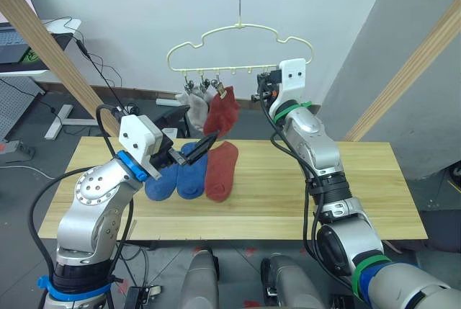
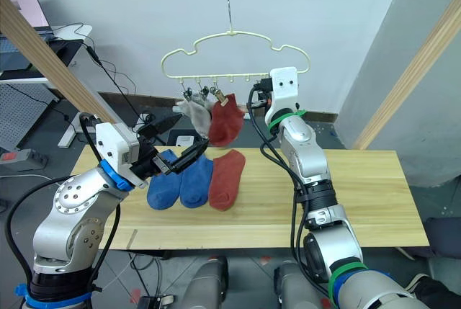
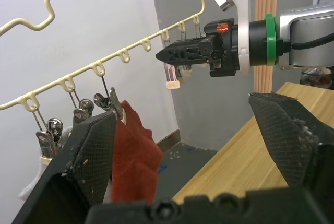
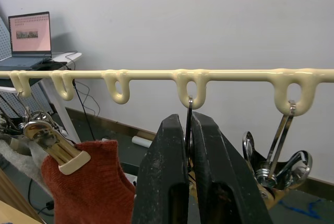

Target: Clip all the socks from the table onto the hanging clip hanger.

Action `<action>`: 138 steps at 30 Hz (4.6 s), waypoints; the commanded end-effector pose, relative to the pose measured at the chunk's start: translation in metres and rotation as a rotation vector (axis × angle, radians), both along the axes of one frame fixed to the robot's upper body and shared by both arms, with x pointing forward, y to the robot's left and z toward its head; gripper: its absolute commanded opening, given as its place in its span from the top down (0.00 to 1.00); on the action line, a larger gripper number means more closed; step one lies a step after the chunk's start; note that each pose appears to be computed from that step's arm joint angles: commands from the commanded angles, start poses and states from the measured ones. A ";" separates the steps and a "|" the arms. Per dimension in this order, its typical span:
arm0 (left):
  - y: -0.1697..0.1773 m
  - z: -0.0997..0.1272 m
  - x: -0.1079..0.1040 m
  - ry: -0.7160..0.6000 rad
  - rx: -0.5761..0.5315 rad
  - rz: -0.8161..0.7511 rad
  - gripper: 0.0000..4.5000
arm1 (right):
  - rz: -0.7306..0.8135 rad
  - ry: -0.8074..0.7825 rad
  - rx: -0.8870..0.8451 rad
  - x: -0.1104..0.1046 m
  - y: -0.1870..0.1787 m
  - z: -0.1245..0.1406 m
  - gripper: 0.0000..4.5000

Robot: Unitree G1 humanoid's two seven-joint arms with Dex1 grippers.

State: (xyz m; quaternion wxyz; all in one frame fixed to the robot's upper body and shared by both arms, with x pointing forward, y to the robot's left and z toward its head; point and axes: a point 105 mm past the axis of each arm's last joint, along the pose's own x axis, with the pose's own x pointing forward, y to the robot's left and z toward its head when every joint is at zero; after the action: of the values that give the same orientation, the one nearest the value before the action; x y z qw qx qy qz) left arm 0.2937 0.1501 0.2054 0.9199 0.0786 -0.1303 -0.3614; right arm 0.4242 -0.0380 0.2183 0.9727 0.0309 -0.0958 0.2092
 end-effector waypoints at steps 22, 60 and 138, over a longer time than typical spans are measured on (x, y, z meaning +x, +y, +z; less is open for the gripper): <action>-0.027 -0.160 0.093 0.424 0.379 0.202 0.00 | 0.146 0.009 -0.101 -0.020 -0.015 0.020 1.00; -0.072 -0.075 0.056 0.067 0.101 -0.074 0.99 | 0.102 0.310 0.110 -0.023 -0.045 0.018 1.00; -0.021 -0.012 0.026 0.222 0.026 -0.099 0.00 | -0.074 -0.106 -0.130 -0.063 -0.042 0.004 0.31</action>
State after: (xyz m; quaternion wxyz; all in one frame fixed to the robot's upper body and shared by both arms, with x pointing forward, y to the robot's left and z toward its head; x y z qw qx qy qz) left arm 0.3299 0.1333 0.1788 0.9211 0.0331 -0.0010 -0.3880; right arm 0.3636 -0.0792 0.2064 0.9755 -0.0510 -0.0918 0.1935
